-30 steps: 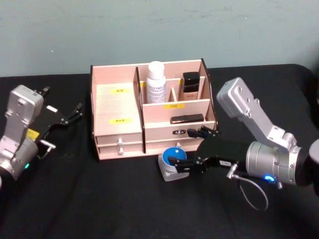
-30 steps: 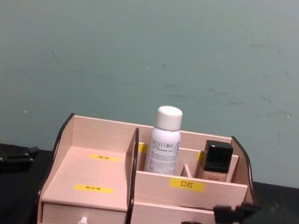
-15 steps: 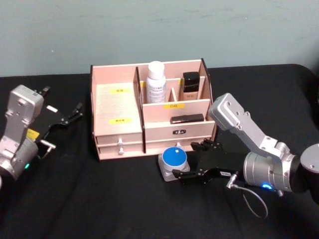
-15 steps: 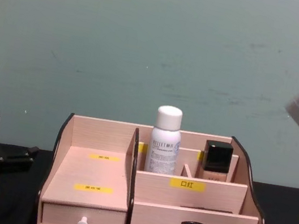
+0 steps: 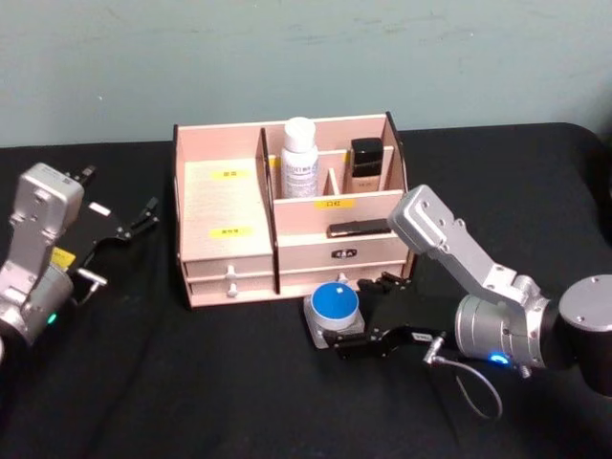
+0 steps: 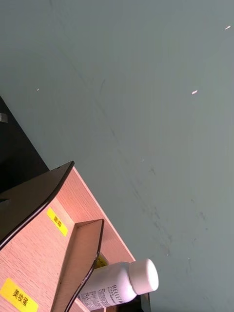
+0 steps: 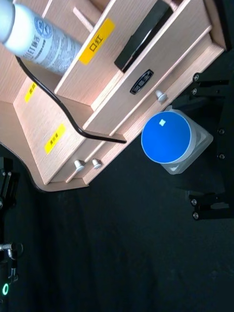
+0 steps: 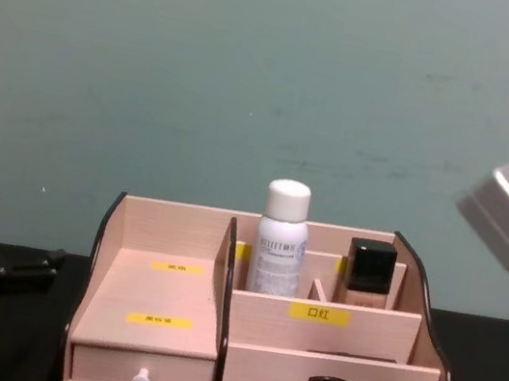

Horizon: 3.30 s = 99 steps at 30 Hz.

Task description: Pick up the facial cleanser and watermelon frost from the table and place them into the tiered storage box.

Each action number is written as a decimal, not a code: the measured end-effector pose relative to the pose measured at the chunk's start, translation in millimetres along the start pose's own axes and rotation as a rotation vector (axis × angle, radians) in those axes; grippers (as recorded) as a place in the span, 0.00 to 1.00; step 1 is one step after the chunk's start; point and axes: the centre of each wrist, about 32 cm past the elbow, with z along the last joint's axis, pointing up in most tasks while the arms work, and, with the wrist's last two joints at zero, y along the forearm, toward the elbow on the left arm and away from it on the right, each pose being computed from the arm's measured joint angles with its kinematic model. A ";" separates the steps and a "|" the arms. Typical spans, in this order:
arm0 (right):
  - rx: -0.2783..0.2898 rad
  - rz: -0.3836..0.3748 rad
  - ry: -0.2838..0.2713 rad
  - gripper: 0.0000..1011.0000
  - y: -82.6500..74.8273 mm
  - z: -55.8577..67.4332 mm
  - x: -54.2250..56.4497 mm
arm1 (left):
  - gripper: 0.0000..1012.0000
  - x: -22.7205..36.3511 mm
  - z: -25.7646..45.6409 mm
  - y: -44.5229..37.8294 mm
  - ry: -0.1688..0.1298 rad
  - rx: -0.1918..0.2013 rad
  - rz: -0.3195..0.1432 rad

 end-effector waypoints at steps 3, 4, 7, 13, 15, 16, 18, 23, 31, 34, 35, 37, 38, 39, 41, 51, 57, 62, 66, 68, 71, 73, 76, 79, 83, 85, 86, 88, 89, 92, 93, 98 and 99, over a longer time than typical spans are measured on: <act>-0.003 0.004 -0.003 0.99 3.2 -0.2 -0.1 | 1.00 0.0 0.0 0.0 0.000 0.000 0.000; -0.004 0.005 -0.004 0.99 4.2 -0.3 -0.1 | 1.00 0.0 0.0 0.0 0.000 0.000 0.000; -0.007 0.006 -0.008 0.99 7.9 -0.3 0.2 | 1.00 0.0 0.0 0.0 0.000 0.000 0.000; -0.015 0.008 -0.019 0.99 14.3 -1.2 -0.2 | 1.00 0.0 0.0 0.0 0.000 0.000 0.000; -0.016 0.008 -0.023 0.99 15.6 -1.4 -0.5 | 1.00 0.0 0.0 0.0 0.000 0.000 0.000; -0.017 0.008 -0.025 0.99 15.9 -1.4 -0.7 | 1.00 0.0 0.0 0.0 0.000 0.000 0.000; -0.017 0.008 -0.027 0.99 16.5 -1.2 -0.9 | 1.00 0.0 0.0 0.0 0.000 0.000 0.000; -0.019 0.003 -0.035 0.99 18.0 -1.5 -0.8 | 1.00 0.0 0.0 0.0 0.000 0.000 0.000; -0.013 -0.015 -0.058 0.99 19.5 -0.7 -1.0 | 1.00 0.0 0.0 0.0 0.000 0.000 0.000; -0.008 -0.023 -0.067 0.99 20.3 0.1 -1.7 | 1.00 0.0 0.0 0.0 0.000 0.000 0.000; -0.007 -0.024 -0.068 0.99 20.5 0.3 -1.8 | 1.00 0.0 0.0 0.0 0.000 0.000 0.000; -0.004 -0.025 -0.069 0.99 21.3 0.5 -2.3 | 1.00 0.0 0.0 0.0 0.000 0.000 0.000; -0.004 -0.025 -0.069 0.99 21.7 0.5 -2.5 | 1.00 0.0 0.0 0.0 0.000 0.000 0.000; -0.004 -0.025 -0.069 0.99 22.2 0.6 -2.7 | 1.00 0.0 0.0 0.0 0.000 0.000 0.000; -0.003 -0.025 -0.069 0.99 23.0 0.5 -2.8 | 1.00 0.0 0.0 0.0 0.000 0.000 0.000; -0.004 -0.024 -0.072 0.99 28.7 -0.2 -2.3 | 1.00 0.0 0.0 0.0 0.000 0.000 0.000; -0.005 -0.023 -0.085 0.99 32.0 -0.2 -2.1 | 1.00 0.0 0.0 0.0 0.000 0.000 0.000; -0.006 -0.023 -0.085 0.99 31.7 -0.4 -2.2 | 1.00 0.0 0.0 0.0 0.000 0.000 0.000; -0.005 -0.022 -0.084 0.94 31.5 -0.3 -2.3 | 1.00 0.0 0.0 0.0 0.000 0.000 0.000; -0.004 -0.022 -0.083 0.90 31.3 0.0 -2.3 | 1.00 0.0 0.0 0.0 0.000 0.000 0.000; -0.004 -0.023 -0.083 0.86 31.1 0.0 -2.2 | 1.00 0.0 0.0 0.0 0.000 0.000 0.000; -0.004 -0.023 -0.083 0.86 31.0 0.0 -2.2 | 1.00 0.0 0.0 0.0 0.000 0.000 0.000; -0.004 -0.023 -0.082 0.84 30.9 0.0 -2.2 | 1.00 0.0 0.0 0.0 0.000 0.000 0.000; -0.004 -0.023 -0.081 0.82 30.8 -0.1 -2.2 | 1.00 0.0 0.0 0.0 0.000 0.000 0.000; -0.005 -0.023 -0.081 0.80 30.8 -0.2 -2.3 | 1.00 0.0 0.0 0.0 0.000 0.000 0.000; -0.005 -0.023 -0.081 0.78 30.7 -0.2 -2.3 | 1.00 0.0 0.0 0.0 0.000 0.000 0.000; -0.005 -0.023 -0.081 0.78 30.7 -0.2 -2.3 | 1.00 0.0 0.0 0.0 0.000 0.000 0.000; -0.005 -0.023 -0.081 0.76 30.6 -0.1 -2.3 | 1.00 0.0 0.0 0.0 0.000 0.000 0.000; -0.005 -0.023 -0.081 0.76 30.6 -0.1 -2.3 | 1.00 0.0 0.0 0.0 0.000 0.000 0.000; -0.005 -0.023 -0.081 0.73 30.6 -0.1 -2.3 | 1.00 0.0 0.0 0.0 0.000 0.000 0.000; -0.005 -0.023 -0.080 0.73 30.6 -0.1 -2.3 | 1.00 0.0 0.0 0.0 0.000 0.000 0.000; -0.005 -0.022 -0.080 0.72 30.6 -0.1 -2.4 | 1.00 0.0 0.0 0.0 0.000 0.000 0.000; -0.005 -0.022 -0.080 0.72 30.6 -0.1 -2.4 | 1.00 0.0 0.0 0.0 0.000 0.000 0.000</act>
